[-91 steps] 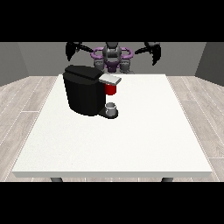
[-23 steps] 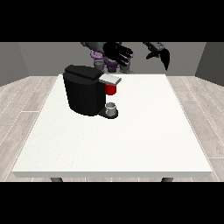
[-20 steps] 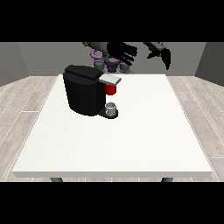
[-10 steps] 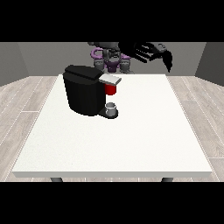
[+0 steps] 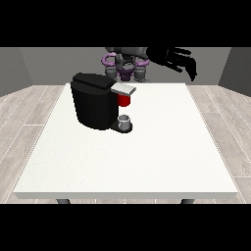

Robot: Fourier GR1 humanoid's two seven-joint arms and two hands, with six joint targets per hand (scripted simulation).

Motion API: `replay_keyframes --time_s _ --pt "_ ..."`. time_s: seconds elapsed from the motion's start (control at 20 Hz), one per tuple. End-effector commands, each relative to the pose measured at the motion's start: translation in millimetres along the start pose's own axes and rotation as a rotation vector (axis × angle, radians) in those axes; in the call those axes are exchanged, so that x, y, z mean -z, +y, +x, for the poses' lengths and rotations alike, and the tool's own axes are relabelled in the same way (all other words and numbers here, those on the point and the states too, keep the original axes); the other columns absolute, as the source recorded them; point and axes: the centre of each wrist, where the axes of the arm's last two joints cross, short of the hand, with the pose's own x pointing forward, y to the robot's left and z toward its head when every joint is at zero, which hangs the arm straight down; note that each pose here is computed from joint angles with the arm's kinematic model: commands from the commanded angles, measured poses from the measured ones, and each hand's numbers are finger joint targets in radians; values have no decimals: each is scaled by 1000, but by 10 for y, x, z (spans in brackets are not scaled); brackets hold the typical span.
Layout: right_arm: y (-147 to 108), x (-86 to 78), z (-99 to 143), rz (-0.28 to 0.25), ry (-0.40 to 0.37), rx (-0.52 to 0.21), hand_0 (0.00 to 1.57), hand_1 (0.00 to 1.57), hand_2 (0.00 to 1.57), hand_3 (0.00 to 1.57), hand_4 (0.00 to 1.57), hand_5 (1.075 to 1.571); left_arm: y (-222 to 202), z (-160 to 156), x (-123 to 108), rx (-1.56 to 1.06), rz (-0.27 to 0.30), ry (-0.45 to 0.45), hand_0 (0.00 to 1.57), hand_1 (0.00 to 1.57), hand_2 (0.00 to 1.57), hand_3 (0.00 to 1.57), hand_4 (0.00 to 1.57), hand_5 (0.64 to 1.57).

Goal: Insert the coffee pod into the coffee machine and close the lid

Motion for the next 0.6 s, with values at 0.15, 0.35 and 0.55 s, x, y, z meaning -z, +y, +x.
replay_keyframes --time_s 0.15,0.35,0.55 --pt "71 44 0 -15 -16 33 0 0 0 0 0 1571 -94 93 79 4 -26 -36 0 0 0 0 297 1571" --pt "-21 122 153 -37 -42 57 0 0 0 0 53 1571 -53 346 285 17 -61 -84 0 0 0 0 349 1571" --pt "-62 137 185 -34 -47 75 0 0 0 0 0 1571 -134 123 112 7 -81 -58 0 0 0 0 329 1571"
